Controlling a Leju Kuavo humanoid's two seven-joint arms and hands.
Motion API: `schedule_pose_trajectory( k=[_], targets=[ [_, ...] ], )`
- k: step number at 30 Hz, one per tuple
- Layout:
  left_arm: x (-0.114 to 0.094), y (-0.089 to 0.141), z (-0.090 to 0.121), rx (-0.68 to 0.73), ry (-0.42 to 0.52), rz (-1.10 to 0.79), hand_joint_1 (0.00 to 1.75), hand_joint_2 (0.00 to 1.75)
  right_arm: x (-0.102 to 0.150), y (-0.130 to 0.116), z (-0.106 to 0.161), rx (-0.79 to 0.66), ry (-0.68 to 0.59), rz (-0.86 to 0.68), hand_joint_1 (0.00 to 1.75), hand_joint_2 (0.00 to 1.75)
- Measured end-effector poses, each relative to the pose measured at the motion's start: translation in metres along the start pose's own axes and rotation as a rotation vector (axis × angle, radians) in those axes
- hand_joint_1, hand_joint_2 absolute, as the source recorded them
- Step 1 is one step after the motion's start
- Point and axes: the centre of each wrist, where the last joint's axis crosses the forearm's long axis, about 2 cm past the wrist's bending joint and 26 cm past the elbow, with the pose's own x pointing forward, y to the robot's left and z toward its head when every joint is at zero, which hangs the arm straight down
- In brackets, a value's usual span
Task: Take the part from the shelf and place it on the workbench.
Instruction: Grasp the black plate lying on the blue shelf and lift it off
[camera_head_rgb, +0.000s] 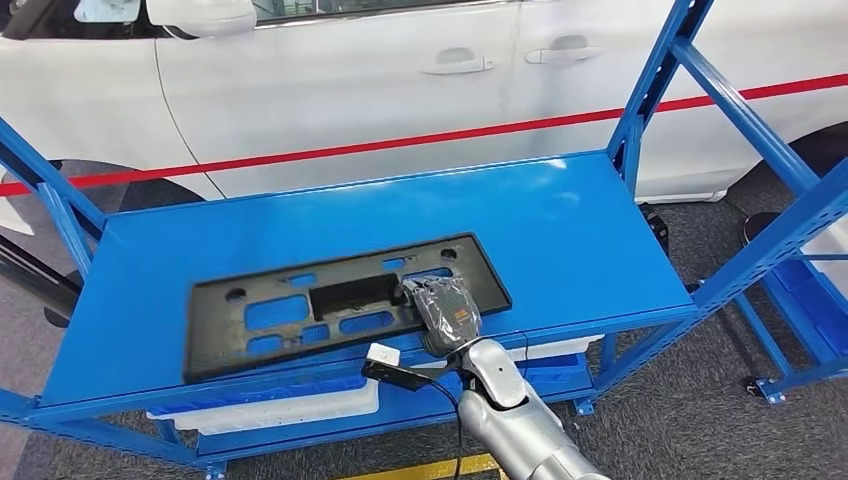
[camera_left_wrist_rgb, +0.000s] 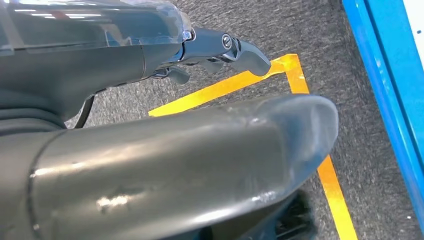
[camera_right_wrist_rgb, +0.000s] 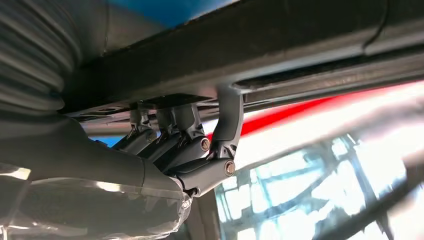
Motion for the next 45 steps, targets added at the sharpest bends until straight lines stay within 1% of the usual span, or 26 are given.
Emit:
schedule_pose_trajectory(
  k=[2,4,6,11,12,14,15,18,22,25,28,31,34,40,45],
  targets=[
    [-0.002,0.000,0.001,0.012,-0.004,0.016,0.00,0.00,0.013,-0.012,-0.002,-0.078,-0.003,-0.224,1.75,1.75],
    [-0.004,-0.001,0.003,0.022,-0.007,0.031,0.00,0.00,0.026,-0.029,-0.001,-0.176,-0.013,-0.437,1.75,1.75],
    [-0.006,-0.003,0.004,0.026,-0.005,0.040,0.00,0.00,0.033,-0.042,0.001,-0.243,-0.029,-0.558,1.75,1.75],
    [-0.006,-0.003,0.005,0.027,-0.004,0.042,0.00,0.00,0.035,-0.046,0.001,-0.258,-0.036,-0.583,1.75,1.75],
    [-0.007,-0.004,0.005,0.028,-0.001,0.044,0.00,0.00,0.036,-0.050,0.001,-0.274,-0.044,-0.607,1.75,1.75],
    [-0.010,-0.006,0.007,0.033,0.005,0.053,0.00,0.00,0.038,-0.064,0.002,-0.327,-0.072,-0.672,1.75,1.75],
    [-0.011,-0.007,0.008,0.036,0.008,0.059,0.00,0.00,0.039,-0.076,0.004,-0.368,-0.099,-0.709,1.75,1.75],
    [-0.010,-0.012,0.009,0.044,0.009,0.085,0.00,0.00,0.040,-0.103,0.018,-0.467,-0.177,-0.779,1.75,1.75],
    [-0.010,-0.016,0.009,0.050,0.004,0.109,0.00,0.00,0.040,-0.117,0.028,-0.508,-0.216,-0.867,1.75,1.75],
    [-0.010,-0.017,0.009,0.060,0.004,0.124,0.00,0.00,0.039,-0.116,0.040,-0.492,-0.199,-0.956,1.75,1.75],
    [-0.010,-0.017,0.010,0.077,0.005,0.148,0.00,0.00,0.038,-0.108,0.056,-0.465,-0.152,-1.010,1.75,1.75],
    [-0.011,-0.019,0.011,0.086,0.011,0.164,0.00,0.00,0.038,-0.096,0.075,-0.433,-0.113,-1.024,1.75,1.75],
    [-0.012,-0.019,0.011,0.097,0.015,0.172,0.00,0.00,0.039,-0.089,0.089,-0.404,-0.101,-1.028,1.75,1.75],
    [-0.013,-0.020,0.012,0.126,0.031,0.186,0.00,0.00,0.047,-0.076,0.123,-0.394,-0.117,-1.015,1.75,1.75],
    [-0.012,-0.021,0.012,0.134,0.036,0.188,0.00,0.00,0.051,-0.071,0.141,-0.392,-0.132,-1.038,1.75,1.75]
  ],
)
